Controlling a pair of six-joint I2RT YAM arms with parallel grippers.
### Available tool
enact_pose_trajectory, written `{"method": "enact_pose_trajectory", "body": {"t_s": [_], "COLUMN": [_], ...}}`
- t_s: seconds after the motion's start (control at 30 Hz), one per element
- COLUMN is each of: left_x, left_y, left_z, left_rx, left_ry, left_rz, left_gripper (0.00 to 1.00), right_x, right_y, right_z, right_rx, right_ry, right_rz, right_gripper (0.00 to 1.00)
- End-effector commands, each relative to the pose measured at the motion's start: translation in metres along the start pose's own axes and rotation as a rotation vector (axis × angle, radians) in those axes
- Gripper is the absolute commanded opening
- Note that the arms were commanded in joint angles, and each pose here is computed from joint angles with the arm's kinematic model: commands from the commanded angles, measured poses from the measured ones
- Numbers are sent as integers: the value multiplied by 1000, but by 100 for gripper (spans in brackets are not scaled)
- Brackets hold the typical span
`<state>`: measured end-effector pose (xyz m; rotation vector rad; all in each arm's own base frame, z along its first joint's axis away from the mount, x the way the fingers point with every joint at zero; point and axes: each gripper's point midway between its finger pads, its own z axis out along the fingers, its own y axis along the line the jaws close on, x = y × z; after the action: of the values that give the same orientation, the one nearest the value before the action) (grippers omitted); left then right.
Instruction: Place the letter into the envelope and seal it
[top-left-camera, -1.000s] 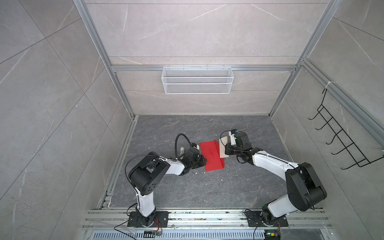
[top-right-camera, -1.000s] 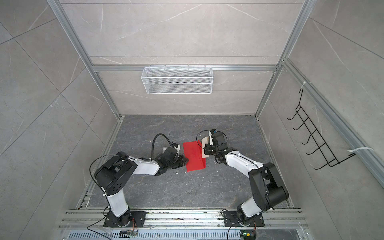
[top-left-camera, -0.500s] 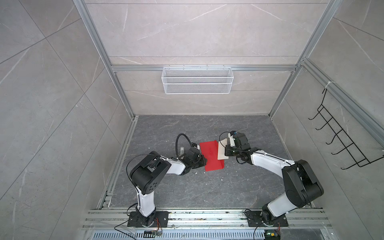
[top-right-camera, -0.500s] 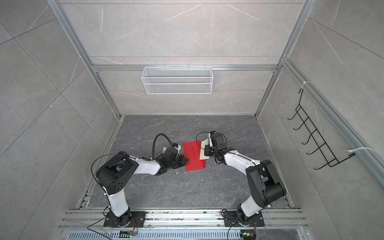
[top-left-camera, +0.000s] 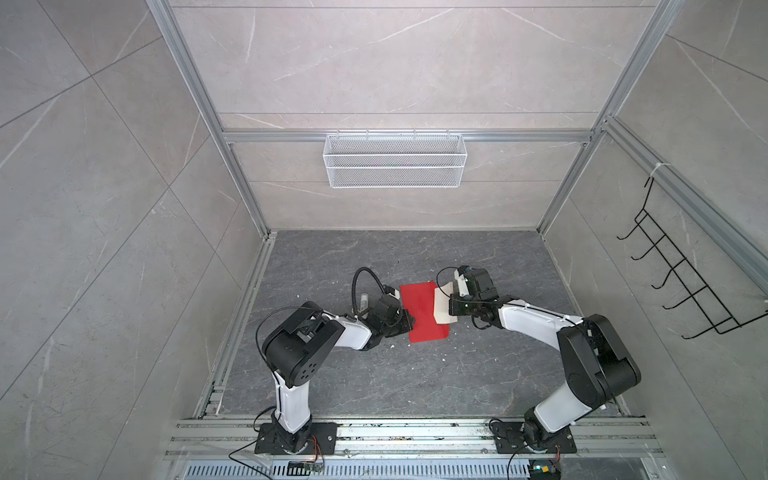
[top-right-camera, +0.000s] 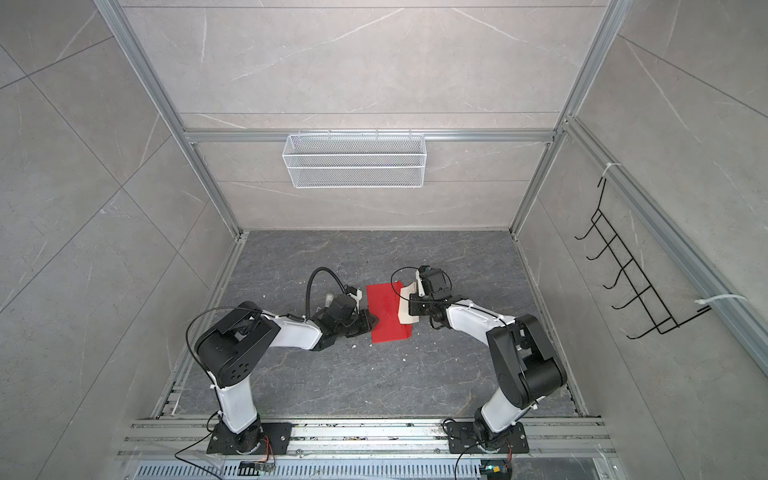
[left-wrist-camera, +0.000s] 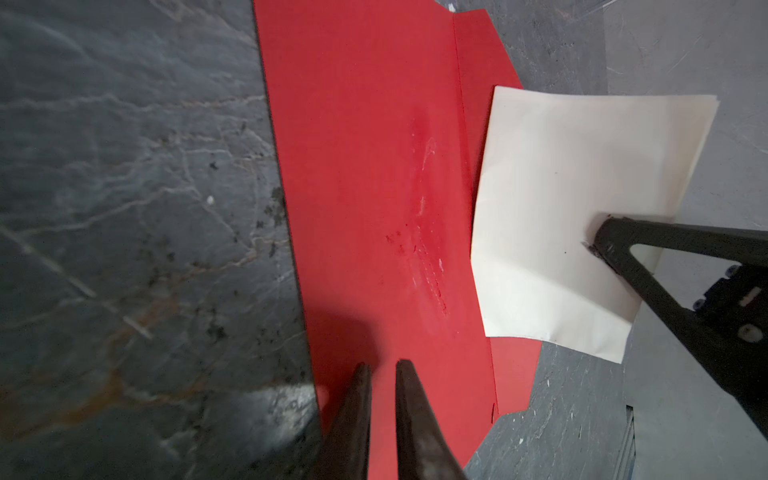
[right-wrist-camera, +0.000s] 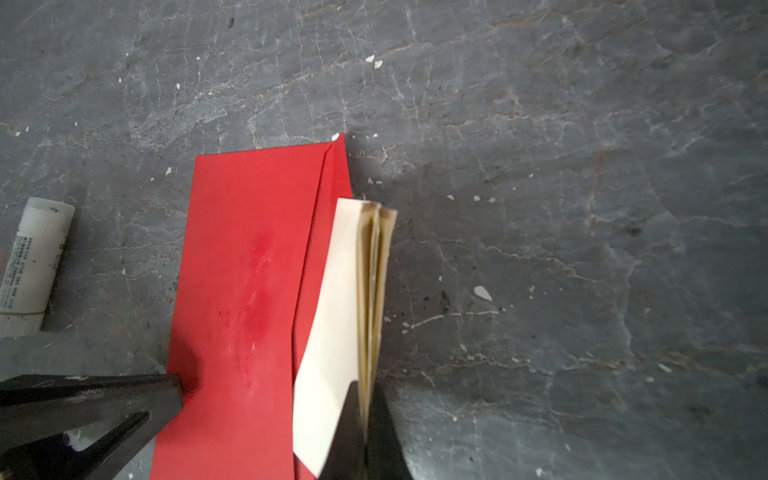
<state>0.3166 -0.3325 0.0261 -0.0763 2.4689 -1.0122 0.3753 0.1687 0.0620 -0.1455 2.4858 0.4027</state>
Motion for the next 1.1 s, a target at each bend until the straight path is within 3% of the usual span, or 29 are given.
{"method": "enact_pose_trajectory", "body": {"t_s": [0.0, 0.87, 1.07], "left_x": [3, 3, -8], "left_y": [3, 5, -10], "left_z": [5, 8, -2], "left_rx": [-5, 4, 32], "left_ry": [-3, -12, -41], "left_rz": [-7, -16, 2], "left_gripper": [16, 16, 24], "right_x": [4, 13, 11], "right_y": [3, 14, 11], "right_z": [3, 20, 22], "right_rx": [-15, -83, -73], "right_ry": [37, 119, 120], "right_rz": [-10, 19, 20], "right_gripper": [0, 0, 0]}}
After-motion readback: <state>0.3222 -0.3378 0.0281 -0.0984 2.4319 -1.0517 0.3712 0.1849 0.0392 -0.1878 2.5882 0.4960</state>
